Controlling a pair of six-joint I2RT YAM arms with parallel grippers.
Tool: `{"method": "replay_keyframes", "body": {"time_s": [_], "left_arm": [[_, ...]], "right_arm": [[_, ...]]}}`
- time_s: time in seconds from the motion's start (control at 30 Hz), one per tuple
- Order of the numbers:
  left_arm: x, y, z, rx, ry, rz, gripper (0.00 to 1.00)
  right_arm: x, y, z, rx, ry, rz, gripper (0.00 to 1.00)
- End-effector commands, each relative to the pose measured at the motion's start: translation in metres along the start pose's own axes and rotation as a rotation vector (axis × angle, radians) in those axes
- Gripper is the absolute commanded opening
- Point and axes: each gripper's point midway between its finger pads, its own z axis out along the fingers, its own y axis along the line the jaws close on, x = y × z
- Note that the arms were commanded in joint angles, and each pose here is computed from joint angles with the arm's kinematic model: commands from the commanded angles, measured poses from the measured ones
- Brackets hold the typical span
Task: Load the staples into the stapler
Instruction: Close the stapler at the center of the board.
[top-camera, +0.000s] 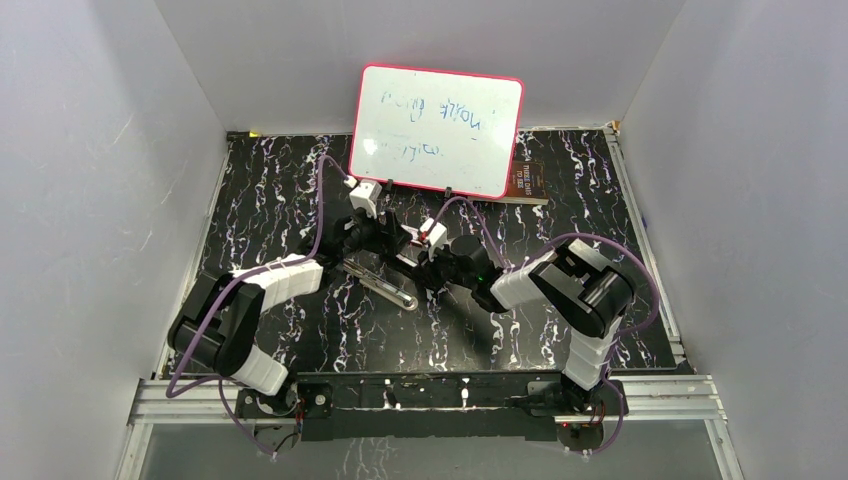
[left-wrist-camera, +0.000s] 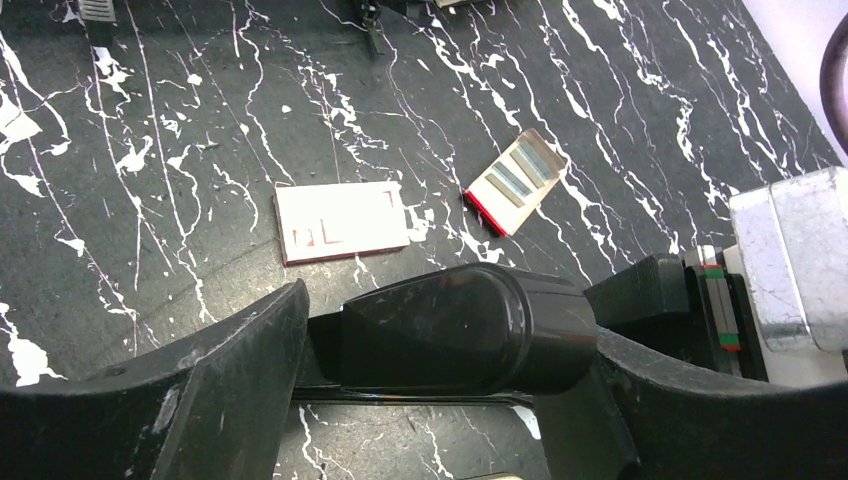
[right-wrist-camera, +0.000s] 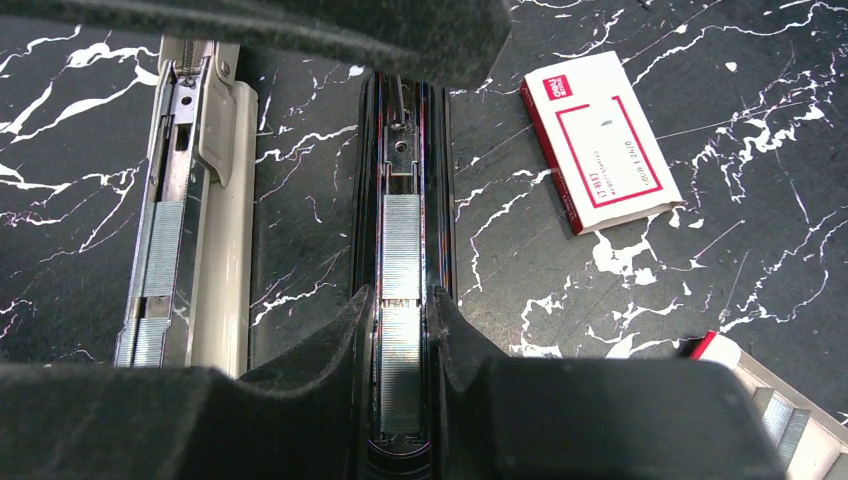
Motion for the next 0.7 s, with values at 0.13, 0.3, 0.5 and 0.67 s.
{"method": "replay_keyframes", "body": {"time_s": [0.13,0.3,0.5,0.67], "left_arm": [[-0.017,-0.021,-0.006,0.062,-0.022,0.03,0.76],[-0.016,-0.024,-0.007,0.075,-0.014,0.028,0.76],[-0.02,-0.031,-0.009,0.099,-0.005,0.02,0.77],[-0.022,-0.038,-0.011,0.132,0.005,0.01,0.77]], "right_arm": [[0.041,-0.011,-0.006,0.036,0.101,-0.006,0.0],[0.042,-0.006,-0.005,0.0,0.089,-0.007,0.14],[0.035,-0.005,-0.005,-0.015,0.058,-0.036,0.33],[0.032,0.0,-0.007,-0.042,0.041,-0.054,0.4]]}}
